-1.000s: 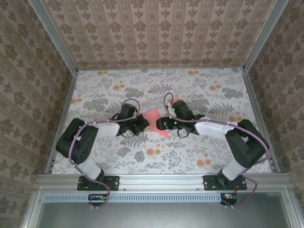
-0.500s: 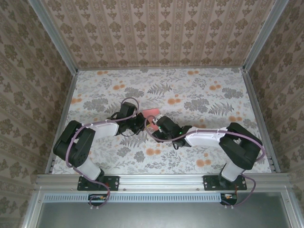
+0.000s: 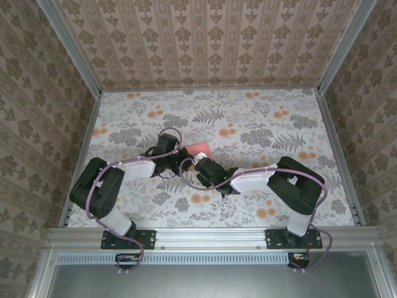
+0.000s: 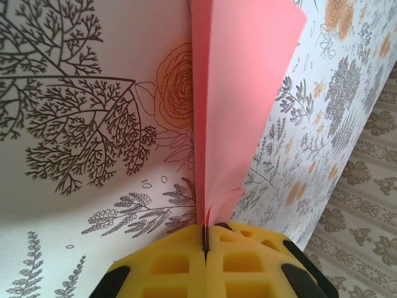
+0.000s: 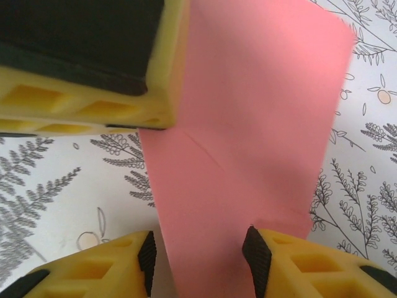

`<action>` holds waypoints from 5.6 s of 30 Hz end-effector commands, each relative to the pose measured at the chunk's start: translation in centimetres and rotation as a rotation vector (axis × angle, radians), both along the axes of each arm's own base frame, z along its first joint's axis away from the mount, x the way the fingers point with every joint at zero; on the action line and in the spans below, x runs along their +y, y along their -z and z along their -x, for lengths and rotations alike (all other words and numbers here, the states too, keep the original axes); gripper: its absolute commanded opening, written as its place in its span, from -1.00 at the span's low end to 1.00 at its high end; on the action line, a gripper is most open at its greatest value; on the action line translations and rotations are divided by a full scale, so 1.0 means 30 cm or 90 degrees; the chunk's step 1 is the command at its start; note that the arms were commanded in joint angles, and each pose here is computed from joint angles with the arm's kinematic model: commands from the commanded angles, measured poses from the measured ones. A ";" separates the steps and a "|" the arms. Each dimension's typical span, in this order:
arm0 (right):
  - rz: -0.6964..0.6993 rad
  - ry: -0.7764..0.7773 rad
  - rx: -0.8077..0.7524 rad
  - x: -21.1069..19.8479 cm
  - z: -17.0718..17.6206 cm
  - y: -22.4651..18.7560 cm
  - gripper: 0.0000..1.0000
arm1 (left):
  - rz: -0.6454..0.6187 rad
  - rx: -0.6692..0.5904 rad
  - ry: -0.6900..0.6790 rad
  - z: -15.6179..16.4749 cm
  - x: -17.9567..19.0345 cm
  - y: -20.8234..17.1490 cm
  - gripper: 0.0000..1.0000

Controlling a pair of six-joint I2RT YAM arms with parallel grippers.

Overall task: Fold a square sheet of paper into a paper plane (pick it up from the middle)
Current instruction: Fold the wing for the fifth time at the center of the table.

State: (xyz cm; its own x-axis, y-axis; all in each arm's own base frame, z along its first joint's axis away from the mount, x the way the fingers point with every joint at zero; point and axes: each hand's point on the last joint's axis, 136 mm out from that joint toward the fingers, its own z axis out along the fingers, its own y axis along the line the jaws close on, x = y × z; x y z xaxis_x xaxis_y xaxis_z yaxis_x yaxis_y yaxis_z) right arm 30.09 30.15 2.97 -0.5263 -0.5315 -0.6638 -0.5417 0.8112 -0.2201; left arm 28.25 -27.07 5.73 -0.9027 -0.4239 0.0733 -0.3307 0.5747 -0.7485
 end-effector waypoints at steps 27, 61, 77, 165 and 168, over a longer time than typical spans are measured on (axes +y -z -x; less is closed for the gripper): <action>-0.080 -0.031 0.050 0.043 0.033 -0.039 -0.93 | -0.020 -0.031 -0.063 -0.002 0.168 -0.082 0.02; -0.420 -0.004 0.350 0.110 0.065 0.002 -0.97 | 0.059 -0.080 0.017 0.037 0.048 -0.033 -0.37; -0.435 0.028 0.420 0.096 0.070 0.051 -0.88 | 0.063 -0.081 0.033 0.022 0.015 -0.005 -0.50; -0.415 0.147 0.595 -0.021 0.179 0.004 -0.51 | -0.011 -0.018 0.060 0.042 0.022 0.178 -0.74; -0.410 0.145 0.604 -0.022 0.188 0.012 -0.57 | -0.010 -0.019 0.061 0.042 0.021 0.176 -0.74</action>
